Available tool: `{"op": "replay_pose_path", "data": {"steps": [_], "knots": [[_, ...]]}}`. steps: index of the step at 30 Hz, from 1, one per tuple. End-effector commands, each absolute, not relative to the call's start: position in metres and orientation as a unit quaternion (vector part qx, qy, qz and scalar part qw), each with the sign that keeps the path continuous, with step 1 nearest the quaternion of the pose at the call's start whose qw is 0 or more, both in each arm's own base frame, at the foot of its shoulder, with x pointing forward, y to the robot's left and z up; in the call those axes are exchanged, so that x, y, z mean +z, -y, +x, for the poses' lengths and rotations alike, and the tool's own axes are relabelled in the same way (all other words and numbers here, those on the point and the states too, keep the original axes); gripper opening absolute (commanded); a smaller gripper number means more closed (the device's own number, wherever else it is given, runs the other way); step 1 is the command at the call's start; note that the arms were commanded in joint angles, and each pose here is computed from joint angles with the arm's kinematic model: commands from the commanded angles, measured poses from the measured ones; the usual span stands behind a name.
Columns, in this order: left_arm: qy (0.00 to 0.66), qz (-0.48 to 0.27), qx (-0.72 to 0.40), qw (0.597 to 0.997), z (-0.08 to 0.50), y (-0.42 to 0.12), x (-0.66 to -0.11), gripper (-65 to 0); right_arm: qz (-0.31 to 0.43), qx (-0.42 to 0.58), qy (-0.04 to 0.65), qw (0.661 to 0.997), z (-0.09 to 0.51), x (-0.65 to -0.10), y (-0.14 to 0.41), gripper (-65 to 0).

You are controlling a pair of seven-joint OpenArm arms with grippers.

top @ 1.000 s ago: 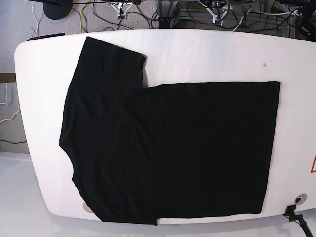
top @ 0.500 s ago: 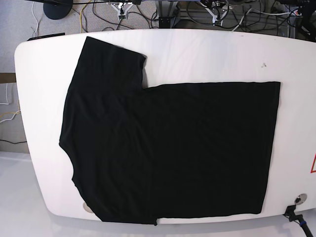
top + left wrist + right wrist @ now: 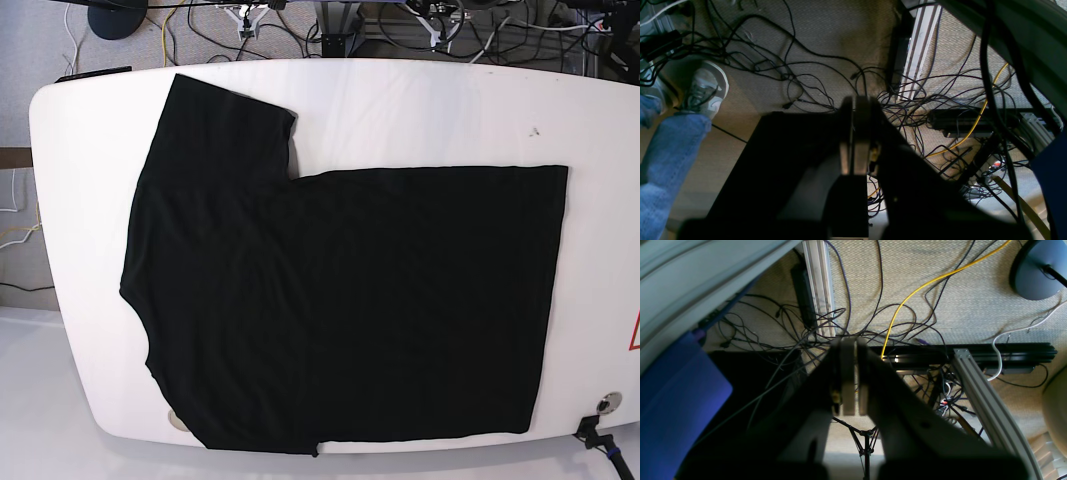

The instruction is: Fold the T-shirt properly

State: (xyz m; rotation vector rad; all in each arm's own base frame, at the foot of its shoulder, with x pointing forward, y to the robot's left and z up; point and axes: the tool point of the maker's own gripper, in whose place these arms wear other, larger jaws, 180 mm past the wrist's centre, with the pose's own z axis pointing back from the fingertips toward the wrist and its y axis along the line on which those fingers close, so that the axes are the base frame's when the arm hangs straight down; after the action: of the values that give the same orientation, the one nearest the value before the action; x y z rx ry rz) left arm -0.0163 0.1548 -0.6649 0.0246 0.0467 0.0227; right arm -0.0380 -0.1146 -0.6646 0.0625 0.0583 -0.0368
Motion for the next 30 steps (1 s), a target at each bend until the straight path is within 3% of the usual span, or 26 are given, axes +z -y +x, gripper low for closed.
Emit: {"op": "replay_pose_path", "data": {"steps": [1,30], "knots": [[-0.021,0.016,0.009,1.000,-0.015,-0.159,-0.665,-64.3,0.032,-0.018,-0.032,0.999,-0.041,-0.664,0.115,-64.7],[-0.016,0.013,0.007,1.000,-0.028,-0.155,-0.664,-65.0,0.033,-0.015,-0.037,0.999,-0.058,-0.663,0.117,-64.7]]}}
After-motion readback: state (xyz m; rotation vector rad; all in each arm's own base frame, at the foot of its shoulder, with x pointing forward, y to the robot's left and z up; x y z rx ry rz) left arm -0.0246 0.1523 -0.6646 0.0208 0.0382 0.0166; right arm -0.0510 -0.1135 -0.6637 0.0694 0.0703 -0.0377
